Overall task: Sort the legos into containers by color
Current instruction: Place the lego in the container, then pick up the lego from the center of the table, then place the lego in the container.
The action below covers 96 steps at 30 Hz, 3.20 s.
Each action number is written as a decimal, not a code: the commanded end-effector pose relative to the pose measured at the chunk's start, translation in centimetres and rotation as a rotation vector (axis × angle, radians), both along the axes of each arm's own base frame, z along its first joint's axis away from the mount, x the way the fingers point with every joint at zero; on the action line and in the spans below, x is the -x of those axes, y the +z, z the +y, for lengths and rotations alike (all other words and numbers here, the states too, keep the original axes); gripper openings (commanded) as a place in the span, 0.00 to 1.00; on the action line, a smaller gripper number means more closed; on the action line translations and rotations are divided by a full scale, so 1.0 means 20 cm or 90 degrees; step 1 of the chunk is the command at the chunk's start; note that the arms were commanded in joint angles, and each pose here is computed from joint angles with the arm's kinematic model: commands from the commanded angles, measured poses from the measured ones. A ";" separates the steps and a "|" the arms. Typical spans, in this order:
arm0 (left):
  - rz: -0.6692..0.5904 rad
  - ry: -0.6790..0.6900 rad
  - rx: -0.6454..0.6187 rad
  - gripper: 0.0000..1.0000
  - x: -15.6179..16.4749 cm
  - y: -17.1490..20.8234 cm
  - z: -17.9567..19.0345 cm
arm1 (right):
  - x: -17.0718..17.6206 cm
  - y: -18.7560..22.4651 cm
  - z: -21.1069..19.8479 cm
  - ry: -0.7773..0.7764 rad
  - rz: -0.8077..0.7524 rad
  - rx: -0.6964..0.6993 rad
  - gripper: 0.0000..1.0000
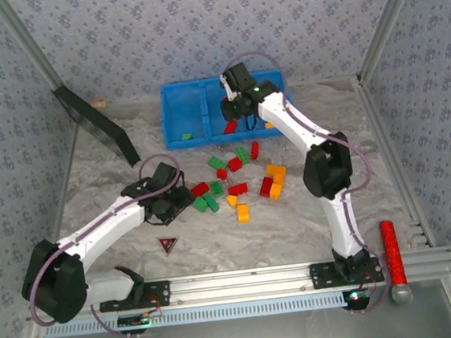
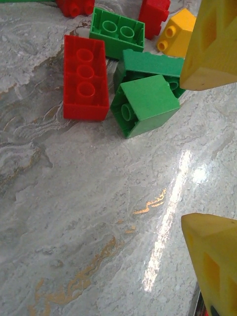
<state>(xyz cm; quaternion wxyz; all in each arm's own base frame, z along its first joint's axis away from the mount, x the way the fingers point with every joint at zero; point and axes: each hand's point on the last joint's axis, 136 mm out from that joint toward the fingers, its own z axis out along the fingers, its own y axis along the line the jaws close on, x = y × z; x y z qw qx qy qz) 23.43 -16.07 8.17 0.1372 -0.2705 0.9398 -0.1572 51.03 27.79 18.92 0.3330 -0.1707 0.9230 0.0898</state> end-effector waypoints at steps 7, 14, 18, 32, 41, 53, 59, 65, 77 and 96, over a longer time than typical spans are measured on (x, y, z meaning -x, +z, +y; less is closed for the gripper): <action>-0.005 0.063 0.055 0.68 -0.06 0.00 -0.07 | -0.08 -0.27 0.12 0.026 0.038 0.027 0.32; 0.021 0.061 0.064 0.69 -0.07 -0.05 -0.11 | -0.08 -0.45 0.13 0.030 0.077 0.034 0.36; 0.027 0.058 0.064 0.69 -0.09 -0.06 -0.15 | -0.08 -0.52 0.13 0.030 0.093 0.037 0.39; 0.037 0.054 0.053 0.72 -0.15 -0.10 -0.19 | -0.08 -0.40 0.11 0.037 0.072 0.035 0.51; 0.070 0.052 0.037 0.72 -0.11 -0.19 -0.20 | -0.01 -0.20 0.09 0.036 0.038 0.023 0.51; 0.119 0.039 0.030 0.66 -0.06 -0.32 -0.25 | 0.15 0.09 -0.06 0.017 -0.005 0.017 0.53; 0.135 0.031 0.025 0.39 -0.03 -0.33 -0.24 | 0.23 0.08 -0.21 -0.027 0.006 0.027 0.53; 0.150 0.012 0.015 0.24 0.03 -0.32 -0.22 | 0.42 0.04 -0.38 -0.072 0.046 0.012 0.57; 0.028 -0.070 0.025 0.16 -0.32 0.20 -0.25 | 0.89 -0.27 -0.62 -0.220 0.209 -0.079 0.72; -0.159 -0.022 0.005 0.16 -1.31 0.43 -0.06 | 1.13 -0.70 -0.61 -0.316 0.345 -0.137 0.63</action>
